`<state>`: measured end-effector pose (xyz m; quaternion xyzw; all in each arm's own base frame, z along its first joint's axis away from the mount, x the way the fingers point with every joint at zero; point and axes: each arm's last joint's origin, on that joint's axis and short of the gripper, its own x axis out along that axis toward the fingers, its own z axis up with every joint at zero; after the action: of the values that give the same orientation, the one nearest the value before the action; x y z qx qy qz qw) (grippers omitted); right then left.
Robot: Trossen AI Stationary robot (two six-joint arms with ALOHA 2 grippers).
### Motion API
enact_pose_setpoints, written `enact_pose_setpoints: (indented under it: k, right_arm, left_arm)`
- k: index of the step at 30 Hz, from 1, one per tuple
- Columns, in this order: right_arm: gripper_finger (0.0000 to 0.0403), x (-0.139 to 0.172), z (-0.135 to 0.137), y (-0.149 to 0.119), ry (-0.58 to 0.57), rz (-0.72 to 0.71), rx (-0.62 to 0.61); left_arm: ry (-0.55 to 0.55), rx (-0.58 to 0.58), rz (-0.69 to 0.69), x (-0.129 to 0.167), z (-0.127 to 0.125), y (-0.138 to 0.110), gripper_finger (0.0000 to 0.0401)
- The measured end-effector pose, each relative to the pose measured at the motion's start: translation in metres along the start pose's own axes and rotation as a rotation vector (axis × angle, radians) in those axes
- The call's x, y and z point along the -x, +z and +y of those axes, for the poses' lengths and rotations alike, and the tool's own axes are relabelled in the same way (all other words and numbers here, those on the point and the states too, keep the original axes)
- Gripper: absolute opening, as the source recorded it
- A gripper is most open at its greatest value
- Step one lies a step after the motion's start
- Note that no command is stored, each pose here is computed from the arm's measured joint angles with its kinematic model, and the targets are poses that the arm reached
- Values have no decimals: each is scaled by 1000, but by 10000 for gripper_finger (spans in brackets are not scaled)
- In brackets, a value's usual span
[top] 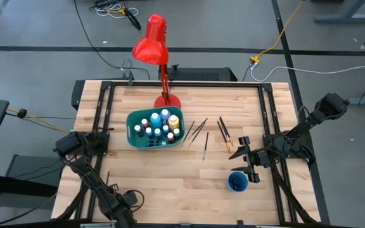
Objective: Pick & Place Paint Supplies
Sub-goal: Put the silver paint brush into the blue cup
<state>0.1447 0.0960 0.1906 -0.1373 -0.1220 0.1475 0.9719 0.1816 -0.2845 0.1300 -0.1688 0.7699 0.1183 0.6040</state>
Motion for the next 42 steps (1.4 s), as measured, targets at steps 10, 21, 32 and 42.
enact_pose_setpoints:
  k: [10, 21, 32, 42]
  right_arm:
    - [208, 0, 0, 0, 0, 0, 0]
    - [208, 0, 0, 0, -2, 0, 0]
    - [208, -10, -12, -2, -62, 66, -95]
    - [208, -55, -32, -3, -157, 197, -86]
  left_arm:
    - [-23, 29, -70, -3, 4, 16, 28]
    - [-70, 22, -121, 8, 12, 60, 17]
    - [-16, -64, -358, 35, 29, 124, 23]
    - [26, -129, -480, 53, 50, 169, 23]
